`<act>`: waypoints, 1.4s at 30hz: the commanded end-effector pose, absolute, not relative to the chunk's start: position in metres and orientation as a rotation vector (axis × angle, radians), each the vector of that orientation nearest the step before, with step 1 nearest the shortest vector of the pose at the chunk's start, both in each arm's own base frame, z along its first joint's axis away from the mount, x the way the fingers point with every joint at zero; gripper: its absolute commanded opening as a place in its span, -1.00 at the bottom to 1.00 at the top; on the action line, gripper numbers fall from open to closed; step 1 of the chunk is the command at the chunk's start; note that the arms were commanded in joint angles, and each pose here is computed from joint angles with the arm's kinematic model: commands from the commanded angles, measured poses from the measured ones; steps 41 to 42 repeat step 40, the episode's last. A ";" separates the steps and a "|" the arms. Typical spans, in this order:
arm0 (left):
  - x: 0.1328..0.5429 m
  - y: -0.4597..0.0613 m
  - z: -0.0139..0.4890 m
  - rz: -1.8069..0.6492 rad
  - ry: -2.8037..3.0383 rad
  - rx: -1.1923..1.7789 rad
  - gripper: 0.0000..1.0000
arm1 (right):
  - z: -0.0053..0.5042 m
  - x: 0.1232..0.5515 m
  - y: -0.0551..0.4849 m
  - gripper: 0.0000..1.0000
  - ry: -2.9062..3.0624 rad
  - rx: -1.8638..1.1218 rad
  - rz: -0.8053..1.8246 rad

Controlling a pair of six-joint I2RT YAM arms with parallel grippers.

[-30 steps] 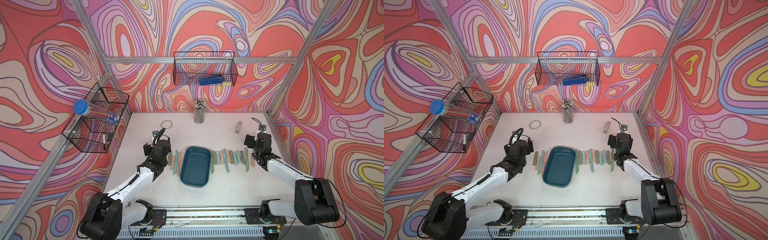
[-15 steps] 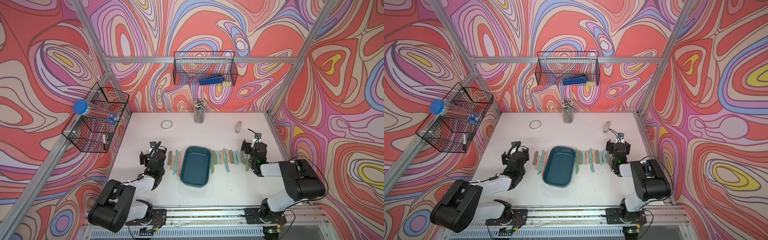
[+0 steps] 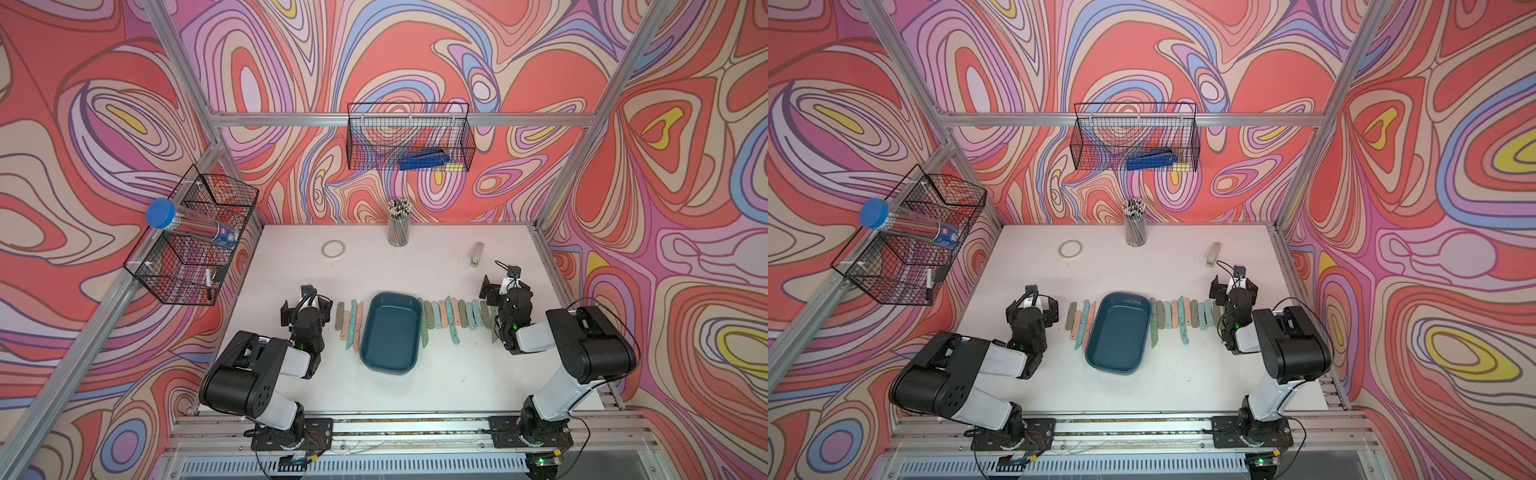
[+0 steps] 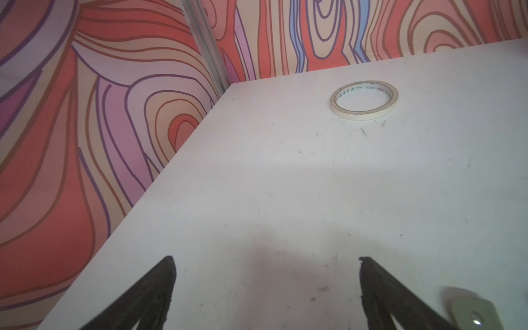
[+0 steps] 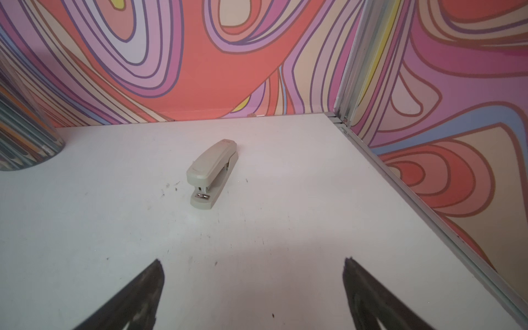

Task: Take the fruit knife out of the storage box
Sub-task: Reset both arms

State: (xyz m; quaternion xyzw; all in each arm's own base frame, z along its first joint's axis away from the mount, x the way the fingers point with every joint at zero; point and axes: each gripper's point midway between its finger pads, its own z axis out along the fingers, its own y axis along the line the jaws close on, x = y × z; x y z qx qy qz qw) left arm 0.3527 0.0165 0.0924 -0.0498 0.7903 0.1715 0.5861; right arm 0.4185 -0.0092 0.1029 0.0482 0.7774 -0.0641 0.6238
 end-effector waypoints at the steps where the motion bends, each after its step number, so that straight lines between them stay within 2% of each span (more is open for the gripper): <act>1: 0.369 0.008 0.115 0.286 1.763 -0.093 1.00 | 0.098 0.422 -0.007 0.97 1.816 0.084 -0.129; 8: 0.389 0.017 0.095 0.232 1.879 -0.116 0.99 | 0.094 0.427 -0.010 0.97 1.847 0.090 -0.093; 42: 0.390 0.017 0.093 0.199 1.901 -0.114 0.99 | 0.095 0.426 -0.011 0.96 1.841 0.091 -0.099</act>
